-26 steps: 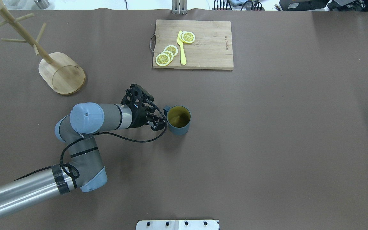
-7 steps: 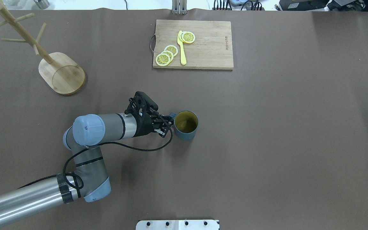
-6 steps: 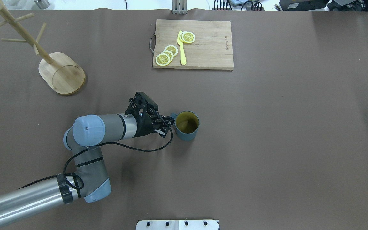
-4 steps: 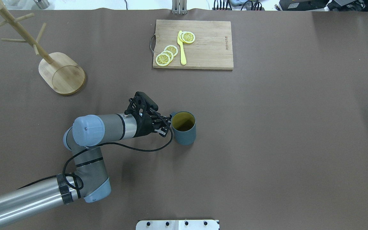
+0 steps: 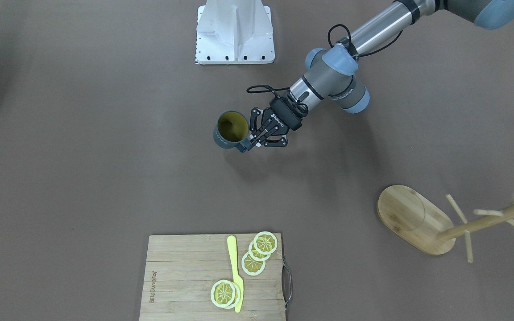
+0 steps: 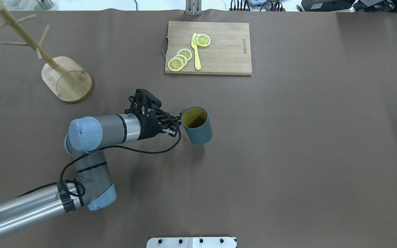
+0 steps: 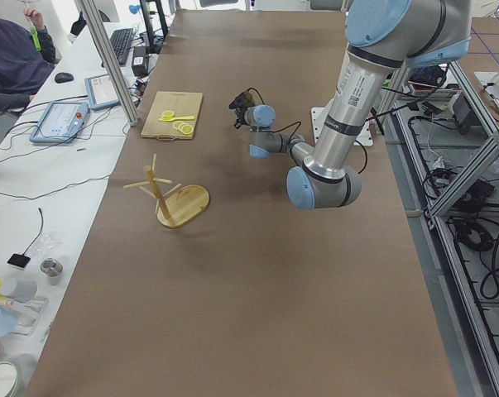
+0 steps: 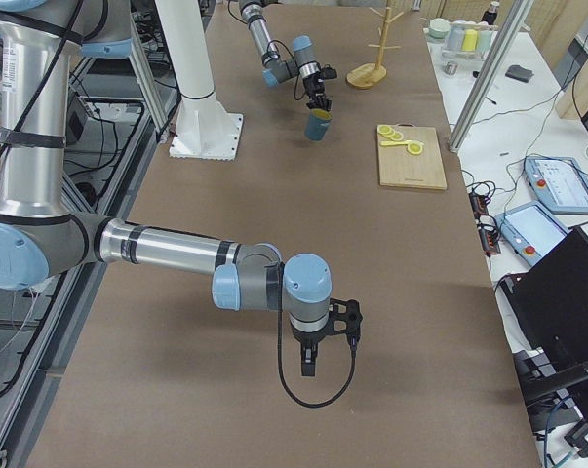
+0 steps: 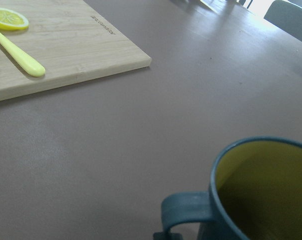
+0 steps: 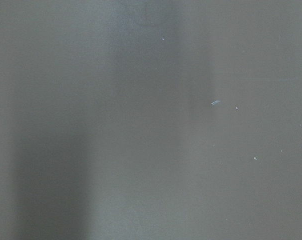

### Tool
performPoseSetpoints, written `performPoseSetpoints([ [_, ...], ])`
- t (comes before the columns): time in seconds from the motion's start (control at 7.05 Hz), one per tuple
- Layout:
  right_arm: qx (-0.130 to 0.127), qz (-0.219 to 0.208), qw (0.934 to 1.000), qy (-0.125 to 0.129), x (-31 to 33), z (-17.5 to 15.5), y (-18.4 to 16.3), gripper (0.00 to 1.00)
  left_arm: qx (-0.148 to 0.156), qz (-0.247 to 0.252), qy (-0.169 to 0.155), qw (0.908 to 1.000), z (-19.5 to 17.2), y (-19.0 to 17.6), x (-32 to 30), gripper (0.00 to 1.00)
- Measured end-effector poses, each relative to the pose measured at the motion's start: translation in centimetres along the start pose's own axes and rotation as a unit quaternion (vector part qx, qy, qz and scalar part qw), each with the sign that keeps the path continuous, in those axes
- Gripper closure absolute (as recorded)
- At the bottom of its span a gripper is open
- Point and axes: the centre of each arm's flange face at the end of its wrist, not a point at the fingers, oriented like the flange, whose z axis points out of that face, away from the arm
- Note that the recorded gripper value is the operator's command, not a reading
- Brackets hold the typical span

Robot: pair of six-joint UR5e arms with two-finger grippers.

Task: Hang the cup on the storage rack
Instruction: 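Lift the mug by its handle with the left gripper toward the rack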

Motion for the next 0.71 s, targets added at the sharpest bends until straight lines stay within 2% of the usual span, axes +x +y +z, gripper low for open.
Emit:
performPoseSetpoints([
  [0.28, -0.001, 0.000, 1.0000, 0.000, 0.1, 0.1, 0.1, 0.00, 0.008, -0.061, -0.021, 0.9979, -1.6, -1.0, -3.4, 1.00],
  [0.43, -0.001, 0.000, 1.0000, 0.001, 0.1, 0.1, 0.1, 0.00, 0.016, -0.111, -0.026, 0.9934, -2.2, -1.8, -4.4, 1.00],
  [0.71, -0.001, 0.000, 1.0000, 0.001, 0.1, 0.1, 0.1, 0.00, 0.040, -0.223, -0.013, 0.9740, -3.4, -3.5, -5.1, 1.00],
])
